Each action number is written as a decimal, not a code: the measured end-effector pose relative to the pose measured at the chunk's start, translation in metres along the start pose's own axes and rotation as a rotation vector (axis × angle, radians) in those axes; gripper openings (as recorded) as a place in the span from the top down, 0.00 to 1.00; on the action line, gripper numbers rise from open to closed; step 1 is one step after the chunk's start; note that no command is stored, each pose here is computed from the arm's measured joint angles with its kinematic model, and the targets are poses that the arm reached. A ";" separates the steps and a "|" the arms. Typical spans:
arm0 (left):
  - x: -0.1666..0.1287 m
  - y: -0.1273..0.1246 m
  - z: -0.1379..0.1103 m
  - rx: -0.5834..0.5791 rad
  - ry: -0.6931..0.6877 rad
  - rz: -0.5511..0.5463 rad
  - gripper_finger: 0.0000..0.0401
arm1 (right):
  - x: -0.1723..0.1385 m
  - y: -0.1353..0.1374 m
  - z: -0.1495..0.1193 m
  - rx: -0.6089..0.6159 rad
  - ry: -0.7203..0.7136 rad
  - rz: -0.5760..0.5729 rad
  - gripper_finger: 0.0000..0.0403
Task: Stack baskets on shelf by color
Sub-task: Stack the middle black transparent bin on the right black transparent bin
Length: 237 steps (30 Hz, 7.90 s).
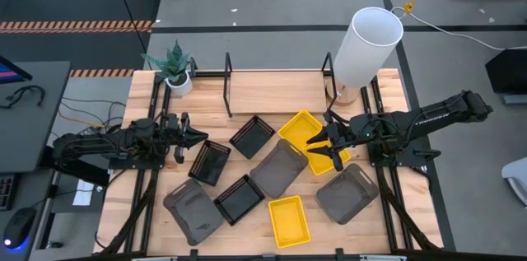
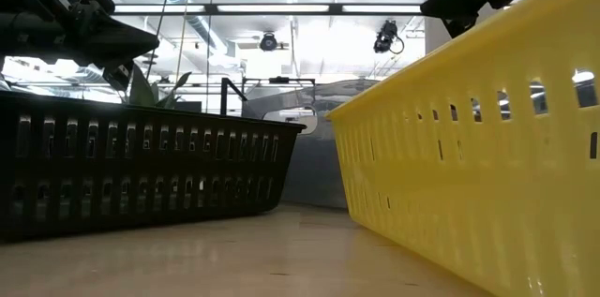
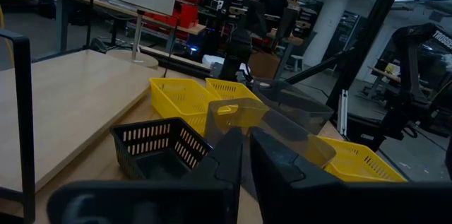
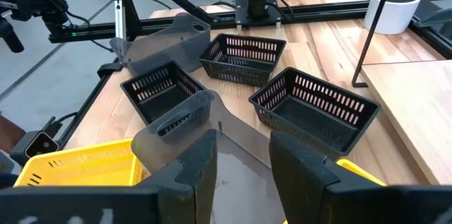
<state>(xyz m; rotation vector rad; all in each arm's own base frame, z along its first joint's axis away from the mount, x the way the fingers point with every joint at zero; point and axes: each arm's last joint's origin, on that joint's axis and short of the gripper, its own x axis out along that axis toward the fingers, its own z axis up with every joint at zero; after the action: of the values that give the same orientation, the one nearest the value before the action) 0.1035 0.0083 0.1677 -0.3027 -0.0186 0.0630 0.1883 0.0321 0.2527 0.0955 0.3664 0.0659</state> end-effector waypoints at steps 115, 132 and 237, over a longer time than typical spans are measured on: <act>0.001 0.001 -0.002 0.000 0.020 0.007 0.91 | 0.137 0.081 -0.003 -0.370 0.628 0.115 0.52; 0.001 0.001 -0.002 0.000 0.019 0.006 0.90 | 0.136 0.066 -0.037 -0.467 0.666 0.103 0.56; 0.001 0.000 -0.001 0.000 0.018 0.005 0.93 | 0.052 0.062 0.056 -0.300 0.568 0.061 0.98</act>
<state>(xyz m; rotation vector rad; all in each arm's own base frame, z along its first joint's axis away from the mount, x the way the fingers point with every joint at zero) 0.1047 0.0084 0.1662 -0.3037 0.0002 0.0657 0.2545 0.0929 0.2926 -0.2154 0.9158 0.2087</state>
